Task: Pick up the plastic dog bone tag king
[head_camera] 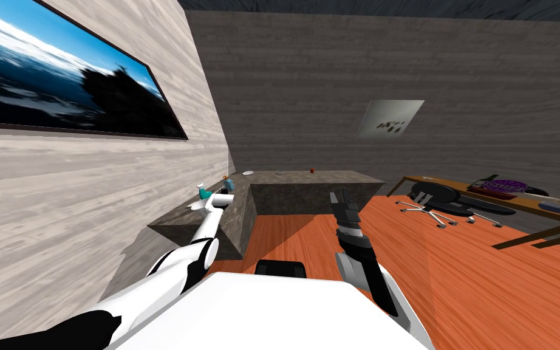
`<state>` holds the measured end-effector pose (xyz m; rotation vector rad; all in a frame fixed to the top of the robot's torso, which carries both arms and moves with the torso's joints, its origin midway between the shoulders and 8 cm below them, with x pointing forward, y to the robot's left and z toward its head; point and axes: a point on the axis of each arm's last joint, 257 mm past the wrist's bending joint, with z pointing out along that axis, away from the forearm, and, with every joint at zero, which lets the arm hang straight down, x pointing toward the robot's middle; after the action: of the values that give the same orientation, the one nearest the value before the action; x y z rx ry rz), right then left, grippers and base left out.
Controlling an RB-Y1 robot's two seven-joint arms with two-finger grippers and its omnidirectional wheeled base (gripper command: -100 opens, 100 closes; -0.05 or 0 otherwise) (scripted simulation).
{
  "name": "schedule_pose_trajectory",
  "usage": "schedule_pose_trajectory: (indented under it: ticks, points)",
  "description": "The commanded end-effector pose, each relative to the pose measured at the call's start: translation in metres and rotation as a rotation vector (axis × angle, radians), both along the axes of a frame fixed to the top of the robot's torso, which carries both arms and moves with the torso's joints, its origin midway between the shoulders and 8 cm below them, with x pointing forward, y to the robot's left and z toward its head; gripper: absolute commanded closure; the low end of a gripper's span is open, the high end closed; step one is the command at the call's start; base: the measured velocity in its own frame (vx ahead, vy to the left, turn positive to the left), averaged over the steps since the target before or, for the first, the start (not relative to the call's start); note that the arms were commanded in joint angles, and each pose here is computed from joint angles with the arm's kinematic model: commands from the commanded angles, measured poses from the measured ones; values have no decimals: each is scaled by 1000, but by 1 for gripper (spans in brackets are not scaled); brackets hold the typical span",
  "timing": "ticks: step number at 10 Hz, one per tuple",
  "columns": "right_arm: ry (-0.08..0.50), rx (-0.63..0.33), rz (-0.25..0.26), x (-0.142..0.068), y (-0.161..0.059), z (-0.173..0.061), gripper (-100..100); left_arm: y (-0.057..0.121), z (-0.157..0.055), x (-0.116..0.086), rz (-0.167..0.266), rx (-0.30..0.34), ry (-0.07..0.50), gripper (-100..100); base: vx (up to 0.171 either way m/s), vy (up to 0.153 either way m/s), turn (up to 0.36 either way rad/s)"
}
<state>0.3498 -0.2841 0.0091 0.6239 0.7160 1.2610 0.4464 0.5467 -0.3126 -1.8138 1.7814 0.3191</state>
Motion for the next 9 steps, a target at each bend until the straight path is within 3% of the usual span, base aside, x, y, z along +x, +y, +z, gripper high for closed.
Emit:
schedule_pose_trajectory:
  ticks: [1, 4, 6, 7, 8, 9]
  points:
    - [0, 0, 0, 0, 0, 0, 0, 1, -3, -8, 17, -9, 26, -100, 48, 15, -17]
    - [0, 0, 0, 0, 0, 0, 0, 12, -12, -39, 89, -42, 128, -100, 62, 29, -34]
    - [0, 0, 0, 0, 0, 0, 0, 16, -14, -50, 115, -53, 163, -100, 48, 43, -16]
    - [0, 0, 0, 0, 0, 0, 0, 14, -13, -47, 107, -49, 152, -100, 15, 17, -2]
    - [0, 0, 0, 0, 0, 0, 0, 14, -13, -48, 109, -50, 155, 0, 0, 0, 0]
    - [0, 0, 0, 0, 0, 0, 0, 14, -23, -50, 104, -49, 155, -100, 19, 21, 30]
